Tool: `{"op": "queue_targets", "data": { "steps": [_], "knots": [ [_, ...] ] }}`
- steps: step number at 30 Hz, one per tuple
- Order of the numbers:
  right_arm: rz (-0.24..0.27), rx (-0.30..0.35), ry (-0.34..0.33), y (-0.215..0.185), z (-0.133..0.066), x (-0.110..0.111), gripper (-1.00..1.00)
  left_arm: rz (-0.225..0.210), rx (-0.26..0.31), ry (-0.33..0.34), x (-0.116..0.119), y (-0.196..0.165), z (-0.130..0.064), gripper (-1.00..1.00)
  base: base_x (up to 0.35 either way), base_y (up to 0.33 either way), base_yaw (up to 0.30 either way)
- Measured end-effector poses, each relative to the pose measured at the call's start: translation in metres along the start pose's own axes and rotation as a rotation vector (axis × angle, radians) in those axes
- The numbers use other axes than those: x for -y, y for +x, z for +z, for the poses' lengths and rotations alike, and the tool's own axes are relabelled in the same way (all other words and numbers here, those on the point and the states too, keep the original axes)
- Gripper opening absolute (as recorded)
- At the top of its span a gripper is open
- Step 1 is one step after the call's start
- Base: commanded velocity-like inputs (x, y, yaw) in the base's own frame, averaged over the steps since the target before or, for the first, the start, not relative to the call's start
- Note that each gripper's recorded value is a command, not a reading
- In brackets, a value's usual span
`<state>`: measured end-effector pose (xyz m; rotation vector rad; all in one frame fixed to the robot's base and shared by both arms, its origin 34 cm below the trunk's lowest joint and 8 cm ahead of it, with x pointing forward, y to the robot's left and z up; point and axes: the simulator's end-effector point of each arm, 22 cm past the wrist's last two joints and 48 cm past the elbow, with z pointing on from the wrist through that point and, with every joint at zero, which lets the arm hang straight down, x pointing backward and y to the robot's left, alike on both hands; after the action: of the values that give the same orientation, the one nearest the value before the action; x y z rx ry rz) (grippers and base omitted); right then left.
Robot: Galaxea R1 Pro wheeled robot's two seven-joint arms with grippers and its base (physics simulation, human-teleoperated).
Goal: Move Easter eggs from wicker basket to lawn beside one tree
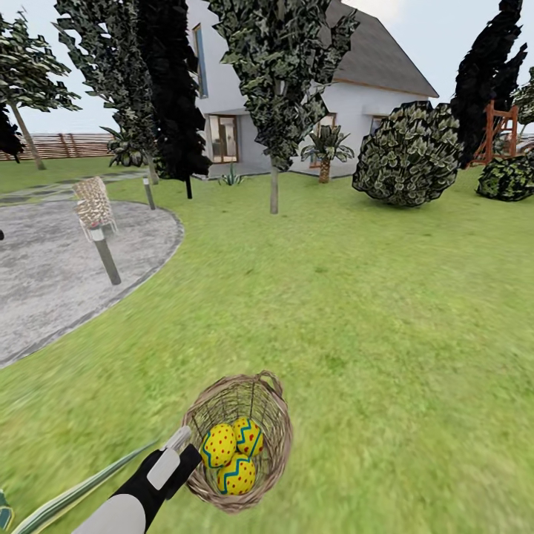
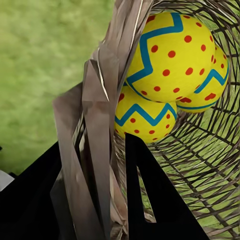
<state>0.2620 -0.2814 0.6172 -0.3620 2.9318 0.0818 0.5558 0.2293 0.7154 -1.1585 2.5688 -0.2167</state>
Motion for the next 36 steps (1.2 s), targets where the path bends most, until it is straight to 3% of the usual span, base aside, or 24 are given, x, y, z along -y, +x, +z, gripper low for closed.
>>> {"op": "queue_targets", "data": {
  "steps": [36],
  "knots": [
    [0.000,0.000,0.000,0.0000,0.0000,0.0000,1.00,0.002,-0.001,0.000,0.0004,0.0006,0.0000,-1.00,0.301,-0.160,0.000]
  ]
}}
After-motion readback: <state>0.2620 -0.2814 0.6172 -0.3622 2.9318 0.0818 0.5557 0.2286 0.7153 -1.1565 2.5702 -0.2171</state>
